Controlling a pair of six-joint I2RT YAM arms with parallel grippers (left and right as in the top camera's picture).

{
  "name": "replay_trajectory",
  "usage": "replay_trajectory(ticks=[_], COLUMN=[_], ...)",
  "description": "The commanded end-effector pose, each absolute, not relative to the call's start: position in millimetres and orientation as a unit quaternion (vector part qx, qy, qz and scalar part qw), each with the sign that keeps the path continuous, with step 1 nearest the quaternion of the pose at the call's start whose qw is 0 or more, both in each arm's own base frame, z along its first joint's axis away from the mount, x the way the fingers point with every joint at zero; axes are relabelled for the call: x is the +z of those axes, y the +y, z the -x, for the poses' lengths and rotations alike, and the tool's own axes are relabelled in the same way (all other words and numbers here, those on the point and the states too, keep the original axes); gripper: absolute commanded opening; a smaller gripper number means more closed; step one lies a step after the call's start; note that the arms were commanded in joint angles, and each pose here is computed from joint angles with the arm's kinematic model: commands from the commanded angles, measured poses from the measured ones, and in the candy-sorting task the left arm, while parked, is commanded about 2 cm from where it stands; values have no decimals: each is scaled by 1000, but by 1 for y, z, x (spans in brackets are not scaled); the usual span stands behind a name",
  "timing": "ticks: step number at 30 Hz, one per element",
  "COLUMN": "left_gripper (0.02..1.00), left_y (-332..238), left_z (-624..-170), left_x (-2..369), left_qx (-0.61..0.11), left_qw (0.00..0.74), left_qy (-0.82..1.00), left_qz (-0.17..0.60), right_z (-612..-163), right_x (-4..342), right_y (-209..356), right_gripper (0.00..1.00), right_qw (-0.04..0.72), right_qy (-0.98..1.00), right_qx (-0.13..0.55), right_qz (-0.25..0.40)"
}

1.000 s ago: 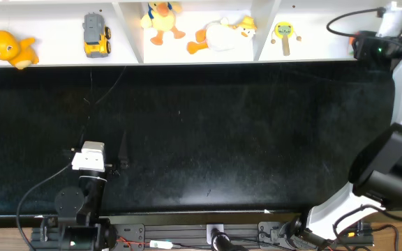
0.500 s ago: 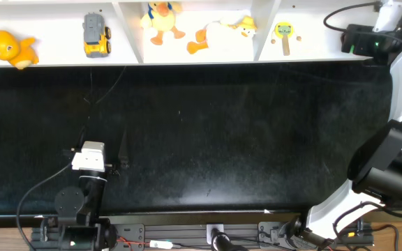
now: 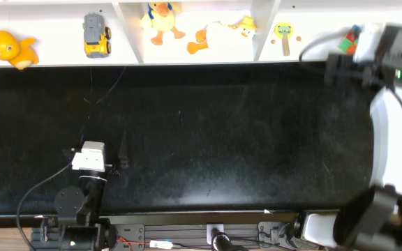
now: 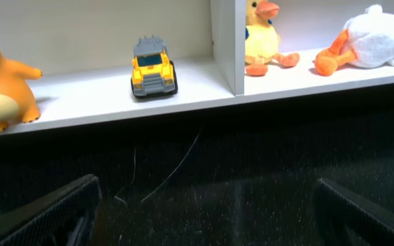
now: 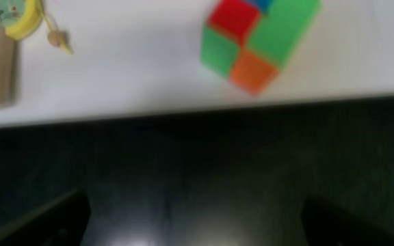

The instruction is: Store Toys

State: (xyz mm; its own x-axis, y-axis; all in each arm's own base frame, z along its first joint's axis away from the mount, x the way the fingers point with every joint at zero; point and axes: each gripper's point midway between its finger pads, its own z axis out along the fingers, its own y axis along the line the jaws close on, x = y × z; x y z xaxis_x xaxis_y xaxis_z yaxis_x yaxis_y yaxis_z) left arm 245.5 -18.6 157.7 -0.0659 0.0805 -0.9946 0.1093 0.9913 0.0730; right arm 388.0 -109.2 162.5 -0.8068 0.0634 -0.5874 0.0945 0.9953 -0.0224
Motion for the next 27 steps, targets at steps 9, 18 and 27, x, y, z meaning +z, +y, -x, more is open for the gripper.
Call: replay_trajectory(ticks=[9, 18, 27], left_gripper=[996, 998, 996], left_y=[-21, -21, -21], left_z=[-245, -245, -245], left_x=[158, 158, 158], left_qx=[-19, -19, -19], left_qw=[681, 681, 681], left_qy=[729, 729, 729], left_qz=[-67, -67, -67], right_z=[-336, -302, -268], right_x=[150, 161, 163], right_y=[-37, -4, 7], right_gripper=[998, 993, 993], right_qw=[499, 615, 681], right_qy=[862, 785, 728], right_qx=[-18, 42, 68], right_qz=[-90, -67, -40])
